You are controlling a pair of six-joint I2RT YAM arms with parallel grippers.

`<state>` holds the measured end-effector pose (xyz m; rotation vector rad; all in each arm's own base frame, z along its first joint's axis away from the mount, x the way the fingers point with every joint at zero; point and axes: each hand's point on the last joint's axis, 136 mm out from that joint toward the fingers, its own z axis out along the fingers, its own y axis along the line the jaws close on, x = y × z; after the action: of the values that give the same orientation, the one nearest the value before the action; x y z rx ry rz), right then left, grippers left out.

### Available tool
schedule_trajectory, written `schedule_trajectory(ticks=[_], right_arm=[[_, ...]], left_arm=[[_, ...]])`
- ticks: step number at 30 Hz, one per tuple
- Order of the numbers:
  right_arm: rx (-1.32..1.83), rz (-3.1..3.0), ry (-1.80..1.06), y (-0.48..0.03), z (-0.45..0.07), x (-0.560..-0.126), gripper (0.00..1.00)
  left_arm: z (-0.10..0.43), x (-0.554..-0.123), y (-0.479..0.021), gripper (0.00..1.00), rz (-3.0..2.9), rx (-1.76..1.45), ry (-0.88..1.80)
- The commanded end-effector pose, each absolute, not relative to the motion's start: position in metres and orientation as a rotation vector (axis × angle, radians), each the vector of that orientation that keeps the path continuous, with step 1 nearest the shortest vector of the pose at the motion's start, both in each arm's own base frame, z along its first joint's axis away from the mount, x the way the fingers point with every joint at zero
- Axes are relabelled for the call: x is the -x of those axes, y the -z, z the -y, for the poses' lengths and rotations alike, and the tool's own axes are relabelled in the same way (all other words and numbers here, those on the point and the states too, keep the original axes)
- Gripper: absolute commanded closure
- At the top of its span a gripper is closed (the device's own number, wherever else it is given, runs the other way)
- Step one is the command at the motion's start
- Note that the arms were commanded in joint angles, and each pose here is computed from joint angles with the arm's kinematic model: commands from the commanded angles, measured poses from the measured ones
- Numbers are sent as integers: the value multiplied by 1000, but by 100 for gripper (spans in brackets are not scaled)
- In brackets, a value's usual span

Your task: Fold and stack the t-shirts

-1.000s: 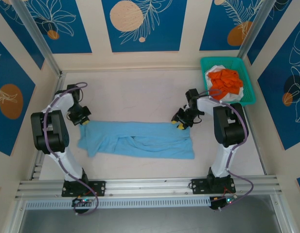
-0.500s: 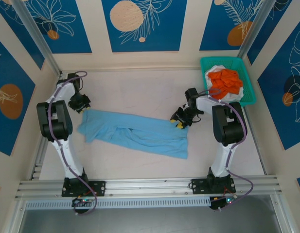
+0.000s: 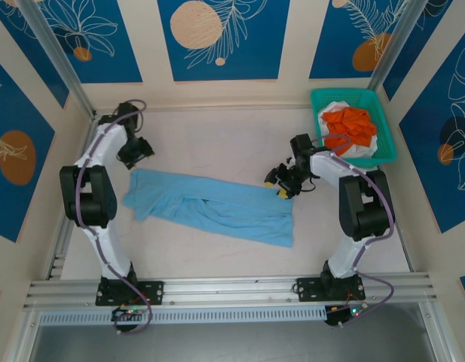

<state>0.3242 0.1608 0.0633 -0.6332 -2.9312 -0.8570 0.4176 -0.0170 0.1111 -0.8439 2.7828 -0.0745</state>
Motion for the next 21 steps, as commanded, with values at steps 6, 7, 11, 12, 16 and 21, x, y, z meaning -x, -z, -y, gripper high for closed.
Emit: schedule_trajectory(ticks=[6,7,11,12,16,21], right_arm=[[161,2854,815,-47,-219,-244,49],[153,2839,799,-42,-221,-237,49],[116,2797,745,-27,-228,-216,49],[107,2781,726,-22,-229,-211,49],[148,2727,643,-5,-228,-191,49],[221,2650,640,5,-237,-177,49]], left_arm=[[72,-349,-57,49,-2958,915,-45],[72,-344,-46,49,-2971,954,-64],[74,-347,-20,49,-2992,993,-96],[75,-353,-13,49,-3005,982,-107],[91,-392,2,48,-3033,839,-142],[145,-468,8,47,-3005,575,-63]])
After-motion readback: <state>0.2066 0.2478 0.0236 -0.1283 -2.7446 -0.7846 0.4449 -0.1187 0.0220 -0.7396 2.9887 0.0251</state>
